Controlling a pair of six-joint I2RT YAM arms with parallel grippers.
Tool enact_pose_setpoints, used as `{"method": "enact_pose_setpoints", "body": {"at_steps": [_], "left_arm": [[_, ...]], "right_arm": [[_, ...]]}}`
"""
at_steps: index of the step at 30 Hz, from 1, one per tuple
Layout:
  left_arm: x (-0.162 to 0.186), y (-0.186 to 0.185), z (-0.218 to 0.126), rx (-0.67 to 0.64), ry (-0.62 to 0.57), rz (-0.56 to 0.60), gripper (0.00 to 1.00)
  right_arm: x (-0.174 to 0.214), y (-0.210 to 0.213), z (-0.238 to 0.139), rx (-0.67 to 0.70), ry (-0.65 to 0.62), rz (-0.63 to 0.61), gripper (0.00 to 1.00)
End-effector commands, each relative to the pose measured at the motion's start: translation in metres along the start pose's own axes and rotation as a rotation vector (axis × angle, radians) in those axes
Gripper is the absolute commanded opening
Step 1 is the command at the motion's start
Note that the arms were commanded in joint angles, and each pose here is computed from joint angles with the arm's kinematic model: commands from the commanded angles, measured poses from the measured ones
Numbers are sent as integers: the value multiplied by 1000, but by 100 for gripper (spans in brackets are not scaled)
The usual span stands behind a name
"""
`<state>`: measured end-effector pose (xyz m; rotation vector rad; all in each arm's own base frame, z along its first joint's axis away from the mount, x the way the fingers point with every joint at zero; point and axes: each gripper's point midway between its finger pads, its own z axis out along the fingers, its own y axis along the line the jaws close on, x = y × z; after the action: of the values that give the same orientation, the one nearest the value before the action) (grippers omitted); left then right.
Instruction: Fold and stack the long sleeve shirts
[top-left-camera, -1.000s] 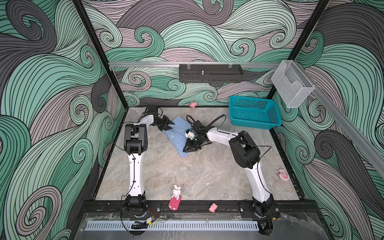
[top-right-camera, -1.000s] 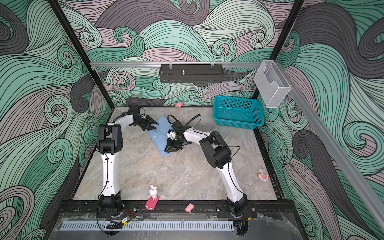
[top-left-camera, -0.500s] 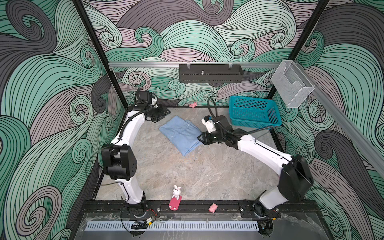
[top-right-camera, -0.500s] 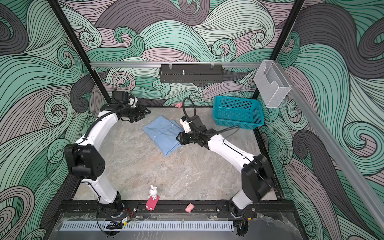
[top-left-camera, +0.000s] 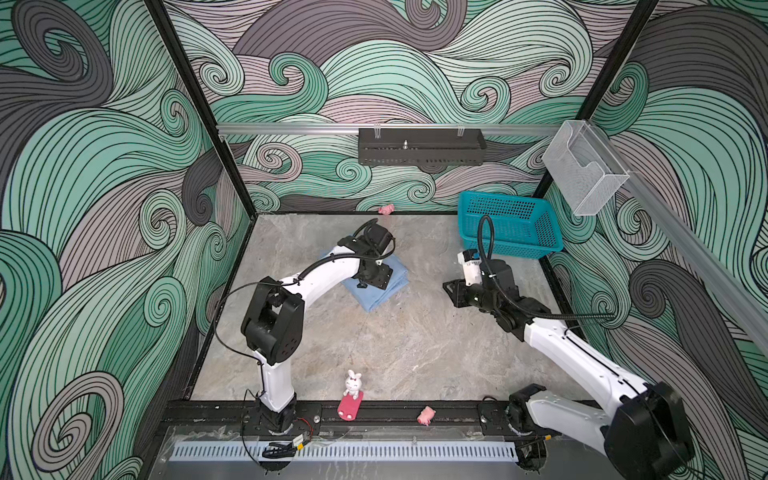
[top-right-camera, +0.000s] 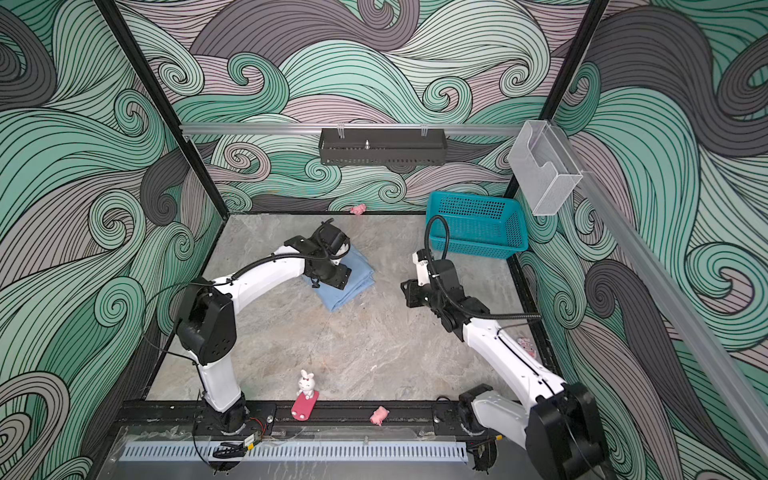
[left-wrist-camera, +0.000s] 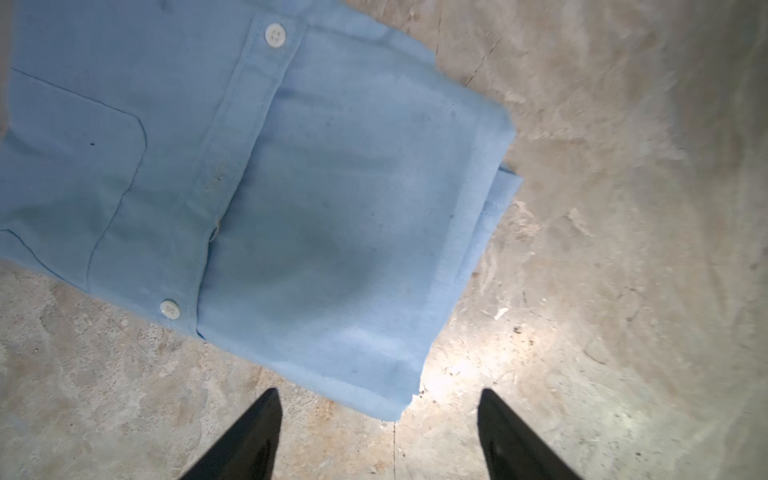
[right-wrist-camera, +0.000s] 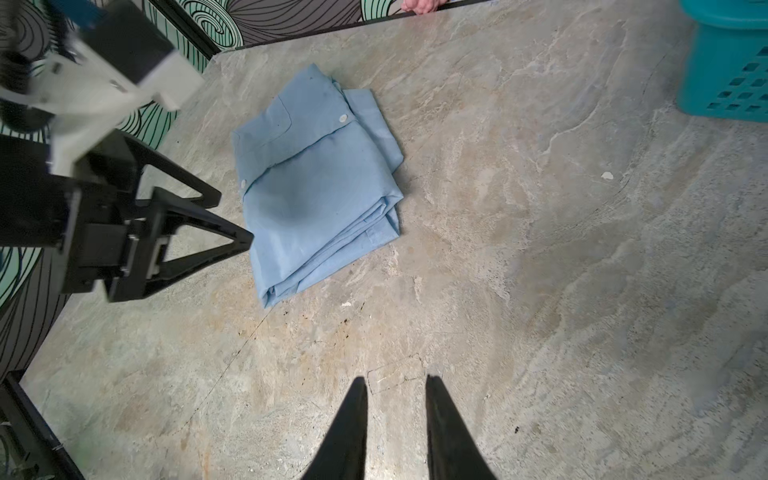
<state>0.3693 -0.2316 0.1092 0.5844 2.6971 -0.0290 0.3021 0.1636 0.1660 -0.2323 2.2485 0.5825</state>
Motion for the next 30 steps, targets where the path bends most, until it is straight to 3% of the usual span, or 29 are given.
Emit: {"method": "enact_pose_setpoints", "body": {"at_steps": [1, 6, 19, 30], "left_arm": [[-9, 7, 1, -92, -16, 86, 84], [-11, 8, 18, -132, 29, 170, 90], [-1, -28, 45, 48, 133, 335, 98], [-5, -14, 80, -80, 161, 350, 98]], "right_arm": [[2, -6, -6, 22, -35, 3, 27], [8, -7, -14, 18, -34, 1, 28], [10, -9, -14, 16, -21, -2, 28], [12, -8, -10, 4, -6, 12, 29]]}}
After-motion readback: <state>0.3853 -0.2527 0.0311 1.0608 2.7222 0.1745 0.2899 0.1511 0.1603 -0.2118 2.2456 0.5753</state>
